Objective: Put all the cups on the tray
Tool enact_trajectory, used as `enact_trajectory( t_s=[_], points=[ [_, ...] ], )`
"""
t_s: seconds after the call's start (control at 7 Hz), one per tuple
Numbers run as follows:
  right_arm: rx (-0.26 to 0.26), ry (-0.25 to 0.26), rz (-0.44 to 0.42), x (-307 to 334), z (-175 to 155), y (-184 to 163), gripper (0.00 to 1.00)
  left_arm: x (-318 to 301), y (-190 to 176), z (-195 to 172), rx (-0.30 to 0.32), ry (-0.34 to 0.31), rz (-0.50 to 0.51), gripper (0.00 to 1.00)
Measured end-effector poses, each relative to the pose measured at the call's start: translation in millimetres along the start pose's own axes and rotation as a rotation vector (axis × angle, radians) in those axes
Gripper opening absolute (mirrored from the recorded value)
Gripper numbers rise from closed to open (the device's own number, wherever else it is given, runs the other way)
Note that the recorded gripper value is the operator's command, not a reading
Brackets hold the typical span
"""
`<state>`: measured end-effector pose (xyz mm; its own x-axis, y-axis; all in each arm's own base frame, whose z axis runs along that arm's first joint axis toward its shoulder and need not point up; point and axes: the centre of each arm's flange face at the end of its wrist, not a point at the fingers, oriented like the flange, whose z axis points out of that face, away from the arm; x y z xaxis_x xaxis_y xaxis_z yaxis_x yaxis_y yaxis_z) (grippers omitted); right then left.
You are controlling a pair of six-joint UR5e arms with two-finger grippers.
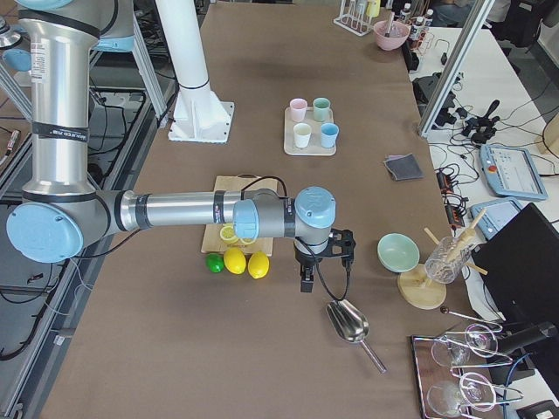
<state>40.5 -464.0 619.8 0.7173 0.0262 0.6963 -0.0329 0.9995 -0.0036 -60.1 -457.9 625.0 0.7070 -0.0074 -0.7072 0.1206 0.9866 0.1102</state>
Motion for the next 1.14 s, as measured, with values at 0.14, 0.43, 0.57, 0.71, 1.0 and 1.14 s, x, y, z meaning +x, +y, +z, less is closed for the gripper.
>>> enact_trajectory(
  t_s=[0.14,0.43,0.57,0.71,1.0,1.14],
  points=[
    [-0.001,0.0,0.002,0.1,0.2,-0.1,1.0,-0.1,0.0,0.0,0.0,0.0,0.0,0.98],
    [0.001,0.0,0.001,-0.2,-0.1,-0.3,1.0,-0.6,-0.1,0.5,-0.001,-0.001,-0.002,0.98],
    [0.002,0.001,0.0,-0.4,-0.4,-0.8,1.0,-1.2,-0.6,1.1,-0.002,-0.002,-0.003,0.98],
    [0.002,0.001,-0.001,-0.6,-0.6,-1.9,1.0,-1.8,-0.7,1.7,-0.002,-0.003,-0.004,0.98],
    [0.004,0.001,-0.002,-1.6,-1.3,-4.5,1.0,-2.2,-1.0,2.1,-0.003,-0.003,-0.005,0.98],
    [0.005,0.001,-0.002,-1.9,-1.5,-5.1,1.0,-2.3,-1.2,2.1,-0.003,-0.004,-0.005,0.98]
  ],
)
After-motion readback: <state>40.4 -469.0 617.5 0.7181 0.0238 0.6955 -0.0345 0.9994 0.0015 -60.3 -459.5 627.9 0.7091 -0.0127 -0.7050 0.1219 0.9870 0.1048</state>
